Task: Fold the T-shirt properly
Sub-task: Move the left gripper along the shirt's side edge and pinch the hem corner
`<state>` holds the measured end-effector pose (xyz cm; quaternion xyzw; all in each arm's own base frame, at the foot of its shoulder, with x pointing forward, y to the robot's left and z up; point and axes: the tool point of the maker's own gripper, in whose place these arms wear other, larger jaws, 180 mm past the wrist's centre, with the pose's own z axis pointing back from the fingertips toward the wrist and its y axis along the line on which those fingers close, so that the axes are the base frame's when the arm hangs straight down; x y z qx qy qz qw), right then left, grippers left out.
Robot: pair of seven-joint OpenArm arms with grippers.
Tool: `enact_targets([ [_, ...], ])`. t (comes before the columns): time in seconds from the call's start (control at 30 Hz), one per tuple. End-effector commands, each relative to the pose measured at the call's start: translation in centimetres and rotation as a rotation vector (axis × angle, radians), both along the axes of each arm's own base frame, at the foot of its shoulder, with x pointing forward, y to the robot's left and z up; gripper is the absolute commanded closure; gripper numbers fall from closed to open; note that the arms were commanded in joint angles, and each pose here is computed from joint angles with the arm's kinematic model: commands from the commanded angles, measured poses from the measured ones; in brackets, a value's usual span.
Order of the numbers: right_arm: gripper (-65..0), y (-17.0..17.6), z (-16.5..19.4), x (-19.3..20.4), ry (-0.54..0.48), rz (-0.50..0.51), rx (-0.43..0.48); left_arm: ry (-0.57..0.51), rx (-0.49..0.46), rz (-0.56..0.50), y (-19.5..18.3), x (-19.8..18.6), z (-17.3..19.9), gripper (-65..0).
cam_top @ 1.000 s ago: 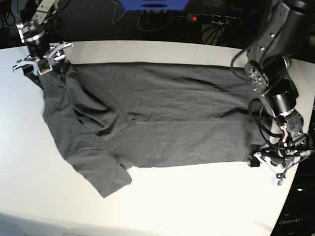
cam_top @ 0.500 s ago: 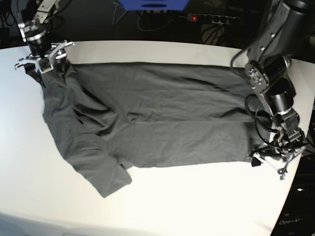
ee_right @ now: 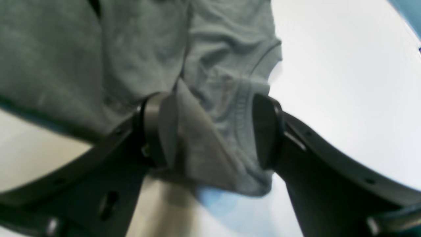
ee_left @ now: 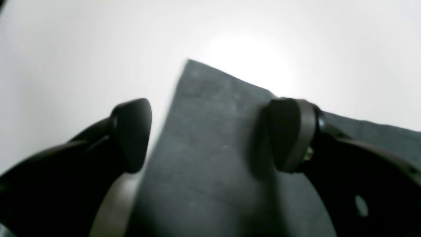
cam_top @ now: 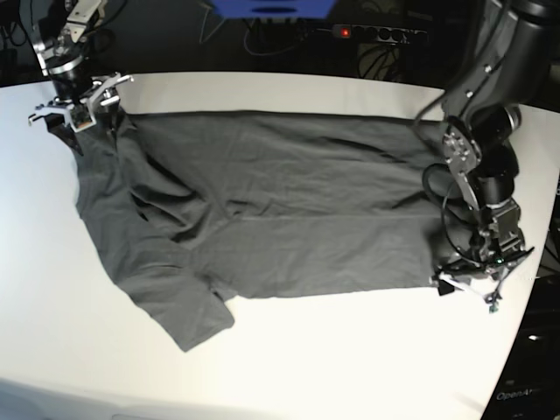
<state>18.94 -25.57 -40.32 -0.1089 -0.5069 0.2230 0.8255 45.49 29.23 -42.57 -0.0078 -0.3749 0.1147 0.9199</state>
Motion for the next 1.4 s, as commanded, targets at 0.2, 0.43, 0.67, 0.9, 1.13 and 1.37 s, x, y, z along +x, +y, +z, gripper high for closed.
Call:
enact_targets([
  [0.2, -35.7, -0.8, 1.4, 0.7, -0.053, 0.009, -0.017, -0.078, -0.003, 0.031, 1.5, 2.5, 2.8, -54.0],
  [0.43, -35.7, -0.9, 1.5, 0.8, -0.055, 0.01, -0.018, -0.081, -0.004, 0.031, 1.4, 2.5, 2.7, -53.8],
  [0.67, -35.7, -0.9, 1.4, 0.7, -0.054, 0.009, -0.017, -0.081, -0.006, 0.034, 1.4, 2.5, 2.7, -53.7],
  [0.9, -35.7, -0.9, 1.4, 0.7, -0.054, 0.009, -0.017, -0.077, -0.006, 0.034, 1.4, 2.3, 2.5, -46.1],
  [1.13, -35.7, -0.9, 1.3, 0.6, -0.049, 0.01, -0.017, -0.074, -0.006, 0.035, 1.5, 2.2, 2.3, -19.4],
  [1.37, -35.7, -0.8, 1.2, 0.4, -0.046, 0.009, -0.016, -0.05, 0.024, 0.042, 3.1, 1.1, 1.8, -16.7],
])
